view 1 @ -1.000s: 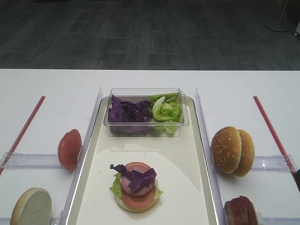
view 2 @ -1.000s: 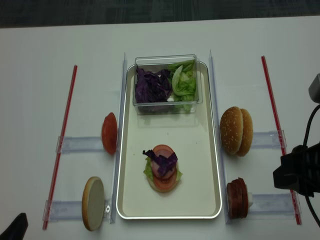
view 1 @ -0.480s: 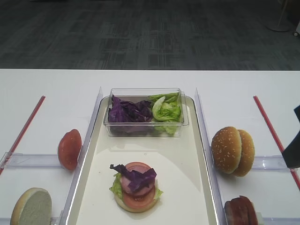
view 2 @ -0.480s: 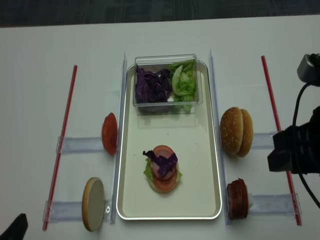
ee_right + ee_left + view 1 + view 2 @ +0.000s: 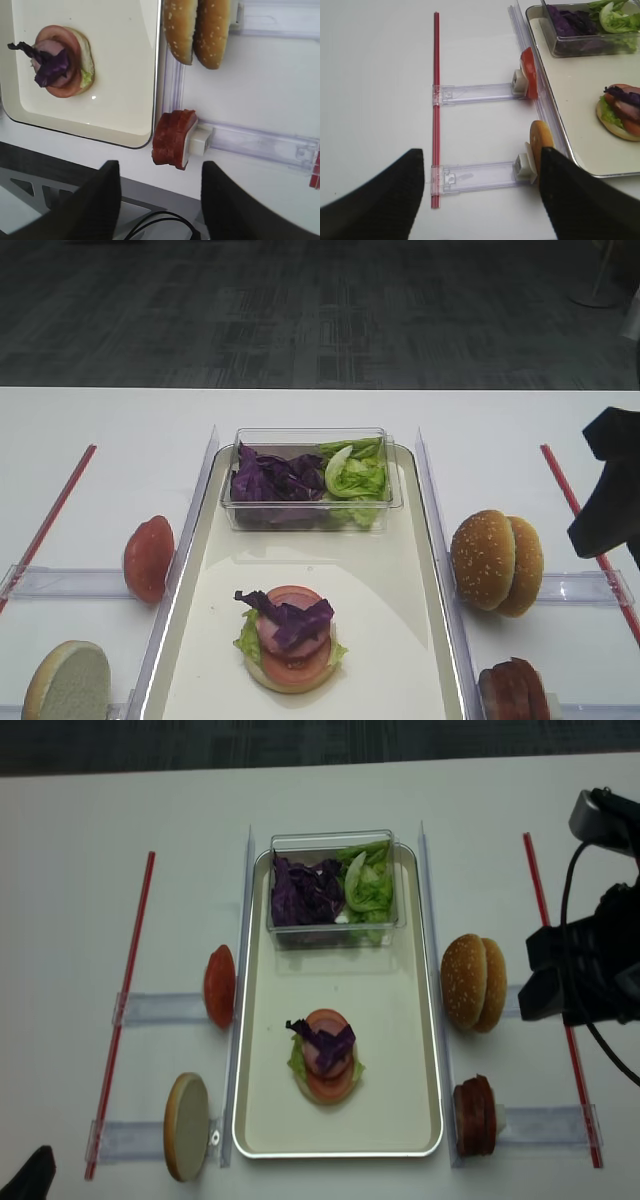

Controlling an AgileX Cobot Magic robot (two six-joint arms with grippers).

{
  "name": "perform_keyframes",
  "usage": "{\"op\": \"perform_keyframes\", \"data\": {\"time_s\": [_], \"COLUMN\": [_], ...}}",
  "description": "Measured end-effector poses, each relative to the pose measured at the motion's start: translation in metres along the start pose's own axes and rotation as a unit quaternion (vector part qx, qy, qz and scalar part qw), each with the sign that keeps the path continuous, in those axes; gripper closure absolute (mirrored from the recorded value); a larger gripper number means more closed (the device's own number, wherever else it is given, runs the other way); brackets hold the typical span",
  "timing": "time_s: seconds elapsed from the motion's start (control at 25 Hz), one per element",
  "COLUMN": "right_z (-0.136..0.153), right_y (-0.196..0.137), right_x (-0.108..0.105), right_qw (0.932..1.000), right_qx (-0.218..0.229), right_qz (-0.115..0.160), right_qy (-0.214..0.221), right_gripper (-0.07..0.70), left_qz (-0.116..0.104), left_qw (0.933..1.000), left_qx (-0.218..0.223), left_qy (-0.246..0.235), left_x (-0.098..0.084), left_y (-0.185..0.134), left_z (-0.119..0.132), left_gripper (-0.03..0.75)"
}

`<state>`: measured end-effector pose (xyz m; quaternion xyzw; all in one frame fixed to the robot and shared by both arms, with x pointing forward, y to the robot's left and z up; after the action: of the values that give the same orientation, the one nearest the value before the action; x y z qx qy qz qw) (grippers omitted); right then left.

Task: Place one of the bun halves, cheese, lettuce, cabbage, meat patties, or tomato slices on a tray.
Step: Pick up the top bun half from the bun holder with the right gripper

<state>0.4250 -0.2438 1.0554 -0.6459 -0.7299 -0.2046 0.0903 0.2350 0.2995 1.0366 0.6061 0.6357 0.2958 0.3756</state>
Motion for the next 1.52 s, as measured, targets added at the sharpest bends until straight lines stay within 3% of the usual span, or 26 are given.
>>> {"op": "perform_keyframes", "data": {"time_s": [0.28, 0.92, 1.52], "right_z": [0.007, 0.029, 0.056], "right_y": [0.018, 0.035, 0.064], "right_x": [0.008, 0.001, -0.002], "right_qw": [0.9997, 0.9981, 0.9984], "right_qx": [0.018, 0.061, 0.056], "right_qz": [-0.018, -0.005, -0.013], "right_qy": [0.003, 0.004, -0.003], "right_gripper": [0.232, 0.232, 0.232], "left_qz": [0.000, 0.000, 0.000], "left_qw": [1.0000, 1.0000, 1.0000], "left_qx": [0.000, 0.000, 0.000], "left_qy": [0.000, 0.000, 0.000], "left_x": [0.000, 0.000, 0.000], "left_y": [0.000, 0.000, 0.000], "left_z": [0.000, 0.000, 0.000], "left_gripper": [0.251, 0.251, 0.251]}}
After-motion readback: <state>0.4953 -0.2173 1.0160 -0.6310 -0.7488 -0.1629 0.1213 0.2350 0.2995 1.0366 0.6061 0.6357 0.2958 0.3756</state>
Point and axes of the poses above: a point on each arm's last joint axis where the gripper is mounted, z pointing out along that axis toward the gripper, x along the wrist's bending axis when the last joint is at zero, y = z × x, the point moved 1 cm from there along z, pointing out along that axis toward the gripper, and after that the axes turned 4 degrees about -z, right-handed, at the moved point
